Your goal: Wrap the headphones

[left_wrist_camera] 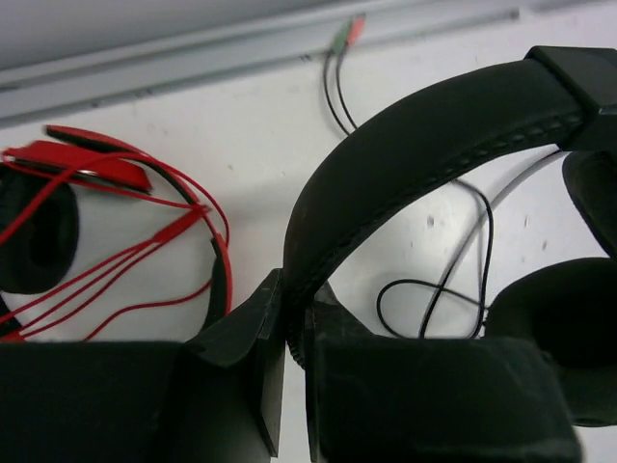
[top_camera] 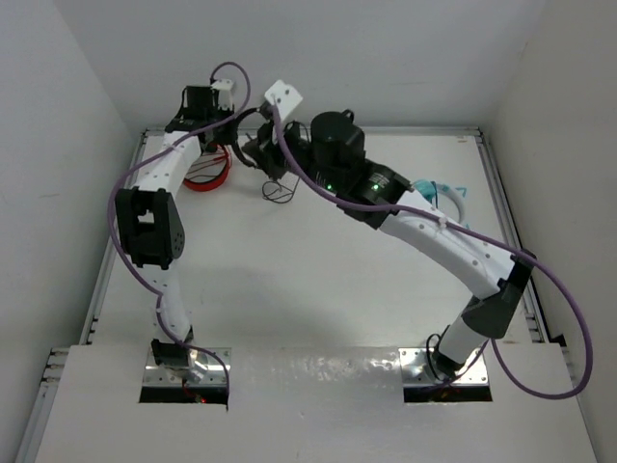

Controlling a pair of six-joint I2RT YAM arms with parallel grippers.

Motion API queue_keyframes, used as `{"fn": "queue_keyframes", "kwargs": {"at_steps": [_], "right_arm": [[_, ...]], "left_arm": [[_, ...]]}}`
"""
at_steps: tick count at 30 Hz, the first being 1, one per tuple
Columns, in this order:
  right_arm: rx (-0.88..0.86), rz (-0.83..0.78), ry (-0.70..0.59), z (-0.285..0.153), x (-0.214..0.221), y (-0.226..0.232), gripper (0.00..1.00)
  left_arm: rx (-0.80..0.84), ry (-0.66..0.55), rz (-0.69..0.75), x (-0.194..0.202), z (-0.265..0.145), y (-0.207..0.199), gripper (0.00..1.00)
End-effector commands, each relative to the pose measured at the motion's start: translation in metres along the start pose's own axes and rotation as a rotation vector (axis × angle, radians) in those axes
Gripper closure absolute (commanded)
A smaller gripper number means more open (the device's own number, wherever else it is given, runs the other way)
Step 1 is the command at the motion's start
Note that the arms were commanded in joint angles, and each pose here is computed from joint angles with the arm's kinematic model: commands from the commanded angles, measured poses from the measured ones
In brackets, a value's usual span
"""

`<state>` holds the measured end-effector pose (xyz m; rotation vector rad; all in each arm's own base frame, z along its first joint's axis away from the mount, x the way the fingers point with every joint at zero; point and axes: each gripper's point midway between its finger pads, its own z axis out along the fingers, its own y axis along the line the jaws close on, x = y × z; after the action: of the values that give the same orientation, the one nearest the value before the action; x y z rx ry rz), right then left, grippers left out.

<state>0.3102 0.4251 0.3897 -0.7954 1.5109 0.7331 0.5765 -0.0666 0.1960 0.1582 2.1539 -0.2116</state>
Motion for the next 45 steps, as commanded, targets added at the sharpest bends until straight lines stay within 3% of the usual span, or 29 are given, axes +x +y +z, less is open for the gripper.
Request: {"fn": "queue_keyframes", "kwargs": {"at_steps": [1,6,11,18,23,29,31,33,37,38,39,40,43,45], "right_arm": [[0.122,-0.168,0.067,-0.011,-0.013,-0.031,1.00],[0.342,-0.248,0.086,-0.027,-0.028,-0.089,1.00],[0.517,-0.212,0.049,-0.057,-0.050,-0.151,1.00],[0.748,-0.250,0.058,-0.096,-0.048,-0.246,1.00],[0.835,-0.176,-0.022,-0.100,-0.045,-0.308,1.00],[0.849,0.003,-0.115,-0.077,-0.021,-0.373,1.00],[0.847,0.030,-0.140,-0.069,-0.021,-0.384,1.00],[0.825,0.051,-0.098,-0.051,0.011,-0.391,1.00],[0.688,0.134,-0.057,-0.017,0.069,-0.380,1.00],[0.548,0.154,-0.050,0.001,0.081,-0.360,1.00],[0.479,0.207,-0.021,0.011,0.109,-0.345,1.00],[0.423,0.211,-0.053,0.020,0.111,-0.334,1.00],[0.310,0.270,-0.052,0.048,0.146,-0.296,1.00],[0.269,0.293,-0.034,0.068,0.170,-0.274,0.94]], "left_arm": [[0.130,-0.085,0.168,-0.022,-0.013,-0.026,1.00],[0.186,0.028,0.260,0.016,-0.016,-0.034,1.00],[0.264,0.107,0.366,0.037,-0.026,-0.044,1.00],[0.305,0.148,0.532,0.028,-0.054,-0.045,1.00],[0.393,0.166,0.604,0.015,-0.091,-0.059,1.00],[0.579,0.221,0.574,0.024,-0.146,-0.093,1.00],[0.668,0.215,0.548,0.026,-0.161,-0.111,1.00],[0.677,0.168,0.498,0.009,-0.176,-0.118,1.00],[0.732,-0.049,0.426,-0.058,-0.210,-0.147,1.00],[0.725,-0.087,0.404,-0.072,-0.215,-0.150,1.00],[0.713,-0.094,0.320,-0.082,-0.218,-0.152,1.00],[0.674,-0.156,0.312,-0.101,-0.216,-0.150,1.00],[0.578,-0.233,0.217,-0.132,-0.212,-0.142,1.00],[0.556,-0.258,0.180,-0.141,-0.209,-0.140,1.00]]}}
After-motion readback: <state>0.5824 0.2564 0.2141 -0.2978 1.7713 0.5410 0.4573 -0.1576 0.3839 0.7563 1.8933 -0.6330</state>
